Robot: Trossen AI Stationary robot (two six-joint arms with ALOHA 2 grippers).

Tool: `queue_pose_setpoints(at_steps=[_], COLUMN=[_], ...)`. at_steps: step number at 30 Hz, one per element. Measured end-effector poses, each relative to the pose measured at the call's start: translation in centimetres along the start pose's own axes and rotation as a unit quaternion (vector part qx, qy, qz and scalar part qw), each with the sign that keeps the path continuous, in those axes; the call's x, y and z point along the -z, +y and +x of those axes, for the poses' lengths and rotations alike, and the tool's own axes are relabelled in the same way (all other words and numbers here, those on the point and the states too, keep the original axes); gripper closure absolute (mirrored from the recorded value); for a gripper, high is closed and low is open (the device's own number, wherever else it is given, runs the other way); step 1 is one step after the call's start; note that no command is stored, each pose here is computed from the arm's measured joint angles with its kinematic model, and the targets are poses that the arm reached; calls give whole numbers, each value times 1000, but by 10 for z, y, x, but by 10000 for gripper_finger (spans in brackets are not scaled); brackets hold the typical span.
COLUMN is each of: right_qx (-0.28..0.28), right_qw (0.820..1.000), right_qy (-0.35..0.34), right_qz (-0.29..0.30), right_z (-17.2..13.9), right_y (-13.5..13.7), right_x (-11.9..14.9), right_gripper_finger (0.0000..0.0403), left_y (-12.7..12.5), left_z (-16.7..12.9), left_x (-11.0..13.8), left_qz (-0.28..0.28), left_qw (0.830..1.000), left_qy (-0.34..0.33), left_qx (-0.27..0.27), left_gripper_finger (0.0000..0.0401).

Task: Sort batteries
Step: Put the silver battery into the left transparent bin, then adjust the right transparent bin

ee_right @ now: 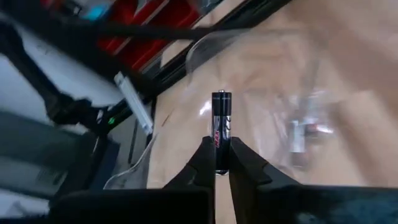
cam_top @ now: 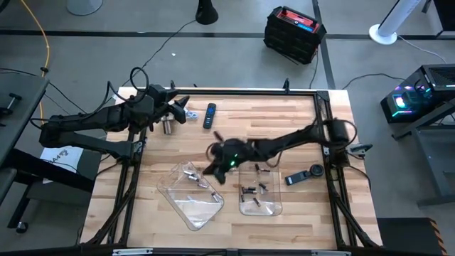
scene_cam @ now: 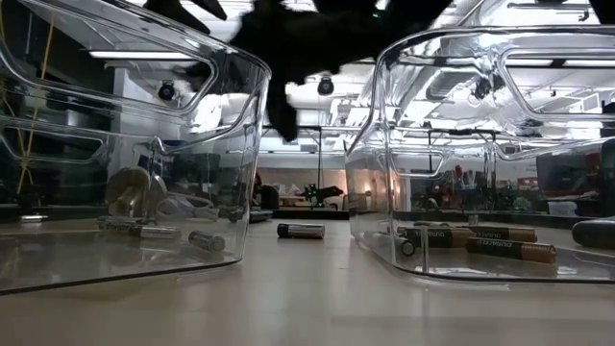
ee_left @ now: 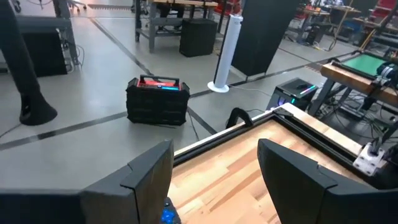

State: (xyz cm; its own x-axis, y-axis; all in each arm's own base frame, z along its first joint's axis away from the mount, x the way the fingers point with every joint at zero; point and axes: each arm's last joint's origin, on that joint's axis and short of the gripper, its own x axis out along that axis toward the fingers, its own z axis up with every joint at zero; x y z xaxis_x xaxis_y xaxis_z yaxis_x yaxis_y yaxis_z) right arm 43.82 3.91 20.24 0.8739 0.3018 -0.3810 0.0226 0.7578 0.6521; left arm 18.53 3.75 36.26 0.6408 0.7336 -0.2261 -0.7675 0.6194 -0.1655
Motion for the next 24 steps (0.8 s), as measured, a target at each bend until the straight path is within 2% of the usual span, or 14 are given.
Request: queue_pose_setpoints(at_steps=[3, 7, 13, 17, 20, 24], right_qx=[-25, -16, 68, 117, 184, 253], right_qw=[999, 997, 982, 959, 943, 928], right_qy=[21, 55, 112, 153, 193, 244], right_qz=[-15, -45, -135, -207, -198, -125], right_z=[25, 43, 40, 25, 14, 4], right_y=[12, 26, 35, 42, 26, -18], right_x=[7, 6, -6, -25, -29, -22], right_gripper_finger=[391, 355, 244, 191, 181, 180], left_y=[0, -1, -1, -1, -1, -1], left_z=[1, 1, 1, 1, 1, 1], left_x=[0, 1, 1, 1, 1, 1], left_qz=[-6, -12, -18, -17, -13, -13], left_qw=[1000, 1000, 1000, 1000, 1000, 1000], left_qy=[0, 2, 2, 2, 3, 4], left_qx=[0, 0, 2, 2, 3, 5], left_gripper_finger=[176, 176, 176, 176, 176, 176])
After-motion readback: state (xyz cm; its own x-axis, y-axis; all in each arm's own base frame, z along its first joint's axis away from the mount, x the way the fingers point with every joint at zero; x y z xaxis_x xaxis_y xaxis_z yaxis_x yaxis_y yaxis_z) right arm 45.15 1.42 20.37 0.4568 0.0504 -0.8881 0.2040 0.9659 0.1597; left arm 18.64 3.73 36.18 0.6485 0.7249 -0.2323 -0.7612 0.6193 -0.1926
